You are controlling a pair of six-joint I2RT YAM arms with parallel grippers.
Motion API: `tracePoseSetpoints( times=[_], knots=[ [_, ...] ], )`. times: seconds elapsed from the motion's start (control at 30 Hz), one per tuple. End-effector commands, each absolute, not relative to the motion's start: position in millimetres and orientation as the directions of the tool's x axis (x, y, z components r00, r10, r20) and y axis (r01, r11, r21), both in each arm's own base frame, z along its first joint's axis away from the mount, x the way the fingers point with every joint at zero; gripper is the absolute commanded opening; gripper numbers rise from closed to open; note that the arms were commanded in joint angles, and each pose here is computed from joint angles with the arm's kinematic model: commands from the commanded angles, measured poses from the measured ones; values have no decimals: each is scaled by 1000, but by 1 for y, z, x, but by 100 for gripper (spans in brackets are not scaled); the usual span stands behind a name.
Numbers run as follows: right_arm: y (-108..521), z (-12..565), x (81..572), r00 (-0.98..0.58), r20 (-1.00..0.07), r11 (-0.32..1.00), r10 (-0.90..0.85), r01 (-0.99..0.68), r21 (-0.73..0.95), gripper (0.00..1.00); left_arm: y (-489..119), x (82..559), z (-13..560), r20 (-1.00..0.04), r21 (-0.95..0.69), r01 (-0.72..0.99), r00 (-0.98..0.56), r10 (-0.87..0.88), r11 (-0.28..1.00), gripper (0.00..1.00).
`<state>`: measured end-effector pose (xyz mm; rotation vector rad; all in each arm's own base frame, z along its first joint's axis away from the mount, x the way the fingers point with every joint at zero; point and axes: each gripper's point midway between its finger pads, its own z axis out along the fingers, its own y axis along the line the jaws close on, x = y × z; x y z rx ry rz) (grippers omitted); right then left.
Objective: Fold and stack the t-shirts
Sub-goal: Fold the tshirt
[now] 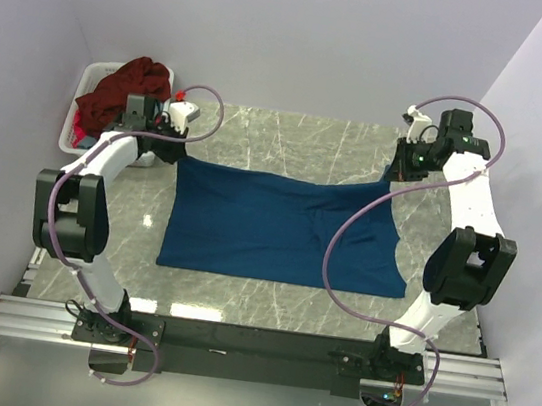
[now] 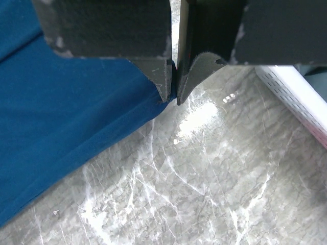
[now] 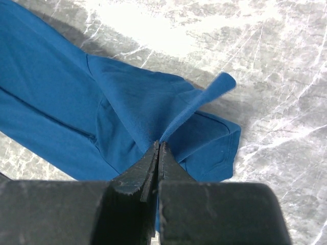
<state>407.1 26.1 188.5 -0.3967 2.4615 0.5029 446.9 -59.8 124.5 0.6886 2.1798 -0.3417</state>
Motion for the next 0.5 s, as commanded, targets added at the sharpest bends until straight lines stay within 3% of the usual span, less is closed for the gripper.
tracePoseSetpoints(
  times=[0.0,0.47],
  knots=[
    [23,211,407,-737,-651,881,-184,-417,223,0,-61,456,145,-808,49,606,-444,388,794,1],
    [28,196,362,-751,-621,866,-225,-446,226,0,-62,410,158,-826,250,722,-188,531,645,1]
  ],
)
